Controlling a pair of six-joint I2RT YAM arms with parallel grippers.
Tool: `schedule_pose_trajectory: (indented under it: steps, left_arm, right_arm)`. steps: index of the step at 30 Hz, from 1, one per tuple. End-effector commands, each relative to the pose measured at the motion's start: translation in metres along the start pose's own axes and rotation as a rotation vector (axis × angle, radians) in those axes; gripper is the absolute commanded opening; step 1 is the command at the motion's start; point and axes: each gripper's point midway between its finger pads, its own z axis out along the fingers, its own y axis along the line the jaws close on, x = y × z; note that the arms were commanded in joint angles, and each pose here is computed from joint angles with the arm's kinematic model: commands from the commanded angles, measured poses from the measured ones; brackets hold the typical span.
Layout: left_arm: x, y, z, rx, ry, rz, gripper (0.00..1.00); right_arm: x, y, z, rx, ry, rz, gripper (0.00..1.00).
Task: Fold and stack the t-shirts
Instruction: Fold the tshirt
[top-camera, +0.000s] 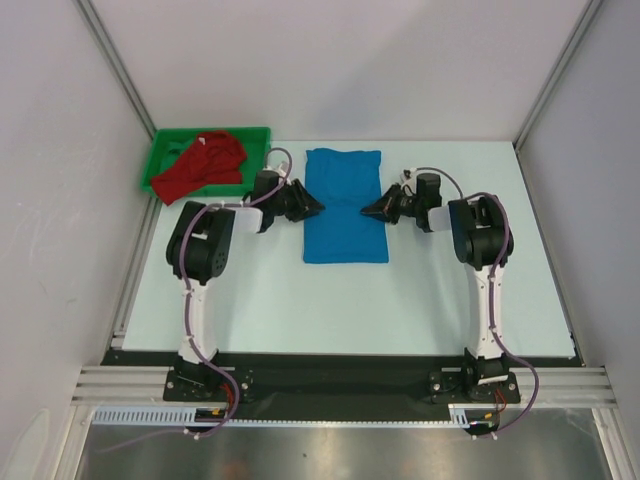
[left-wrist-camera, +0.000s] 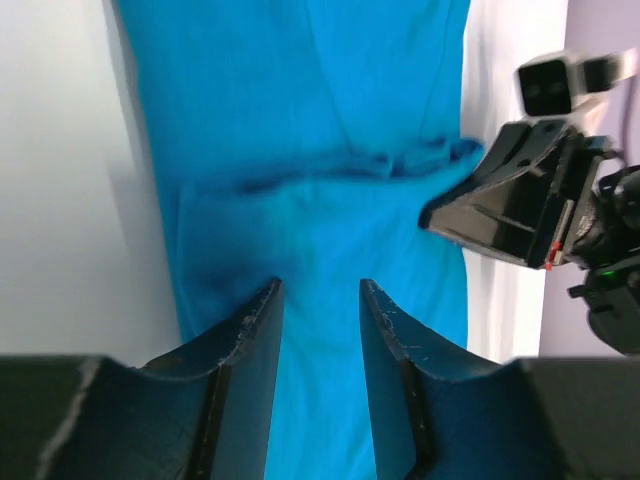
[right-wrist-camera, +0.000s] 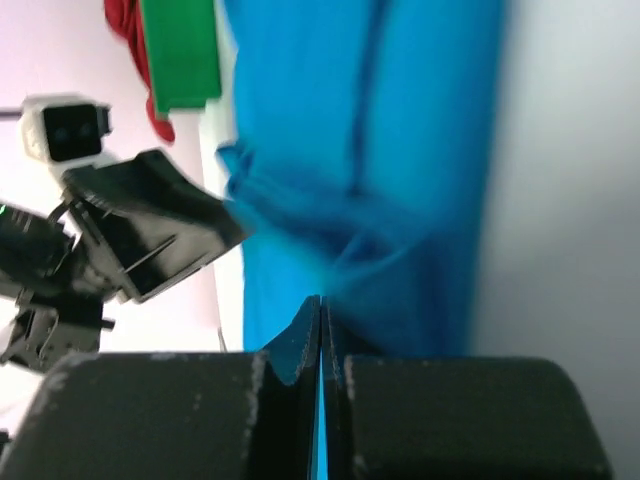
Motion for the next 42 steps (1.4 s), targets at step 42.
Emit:
schedule_pose_trajectory:
  steps: [42]
  left_arm:
    - [0.092,0.004,-0.067,-0.029,0.042,-0.030,0.44]
  right_arm:
    - [0.112,-0.006,-0.051,0.187,0.055,-0.014,0.03]
